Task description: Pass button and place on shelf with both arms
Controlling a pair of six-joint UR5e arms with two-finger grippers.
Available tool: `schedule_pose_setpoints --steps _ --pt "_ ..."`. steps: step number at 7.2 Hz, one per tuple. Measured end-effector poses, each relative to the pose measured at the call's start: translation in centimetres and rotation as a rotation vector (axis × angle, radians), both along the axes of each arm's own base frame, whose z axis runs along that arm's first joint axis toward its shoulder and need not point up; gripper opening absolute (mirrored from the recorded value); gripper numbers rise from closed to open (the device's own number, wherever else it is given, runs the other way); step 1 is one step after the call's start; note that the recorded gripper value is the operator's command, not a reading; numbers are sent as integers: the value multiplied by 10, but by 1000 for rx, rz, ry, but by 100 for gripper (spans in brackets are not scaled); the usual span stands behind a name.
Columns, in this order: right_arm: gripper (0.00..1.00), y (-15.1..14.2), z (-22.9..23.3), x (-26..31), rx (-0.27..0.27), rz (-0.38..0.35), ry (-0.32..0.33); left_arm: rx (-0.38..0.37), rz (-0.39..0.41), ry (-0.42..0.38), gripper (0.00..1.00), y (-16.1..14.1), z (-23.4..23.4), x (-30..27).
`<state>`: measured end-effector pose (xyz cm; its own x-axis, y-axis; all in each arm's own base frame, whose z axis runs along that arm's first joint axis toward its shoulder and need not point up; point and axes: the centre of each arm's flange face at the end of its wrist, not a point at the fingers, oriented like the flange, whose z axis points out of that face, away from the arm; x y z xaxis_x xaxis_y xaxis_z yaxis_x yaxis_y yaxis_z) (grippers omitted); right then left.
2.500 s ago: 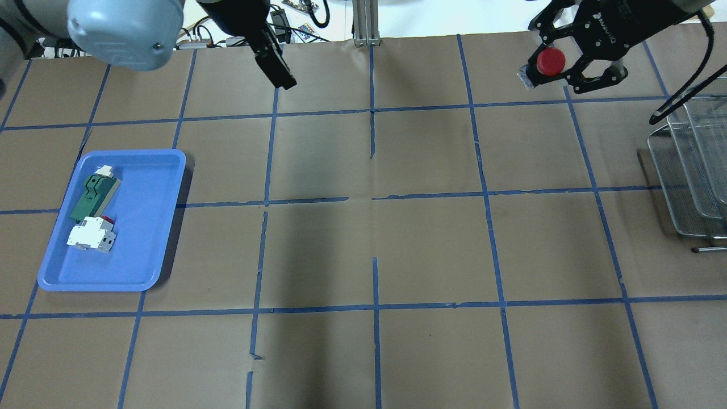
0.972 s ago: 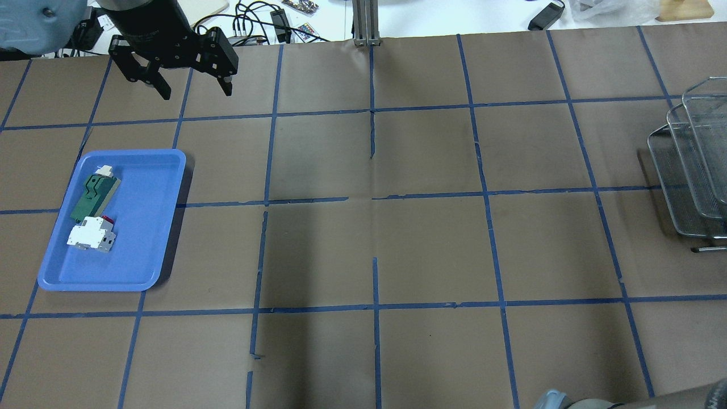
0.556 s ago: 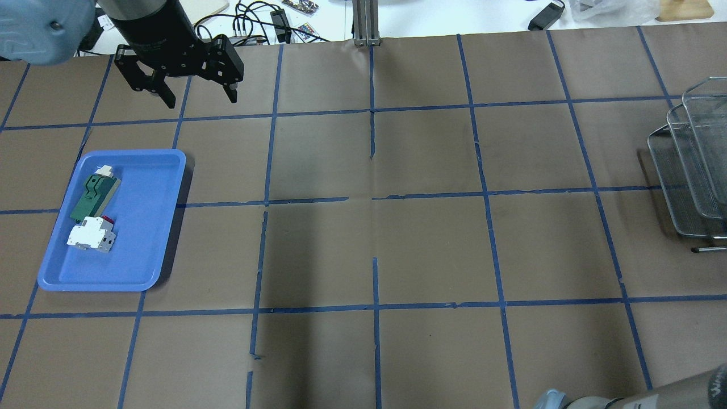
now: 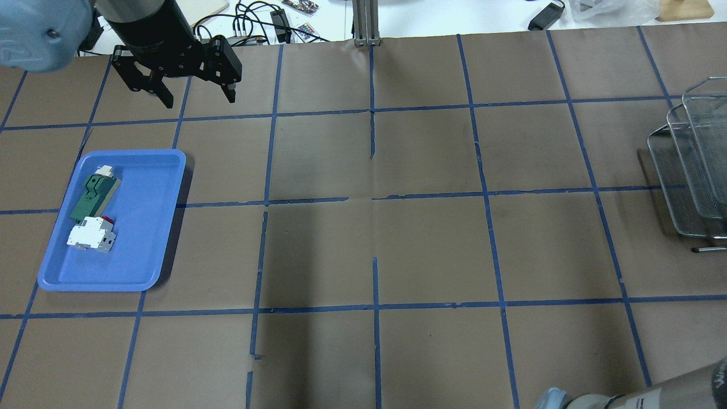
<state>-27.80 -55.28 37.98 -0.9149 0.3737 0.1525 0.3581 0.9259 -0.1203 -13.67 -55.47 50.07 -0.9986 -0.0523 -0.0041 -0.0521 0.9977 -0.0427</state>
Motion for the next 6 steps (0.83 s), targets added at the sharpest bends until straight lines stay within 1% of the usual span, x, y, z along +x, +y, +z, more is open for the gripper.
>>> schedule_pose_setpoints --steps 2,4,5,6 --pt "100 4 5 -4 5 4 -1 -17 2 0 100 -2 2 1" --pt "100 15 28 7 19 22 -20 -21 2 0 100 -2 2 1" --pt "100 27 50 28 22 37 -55 -21 3 0 100 -2 2 1" --pt "100 38 69 56 30 59 -114 -21 3 0 100 -2 2 1"
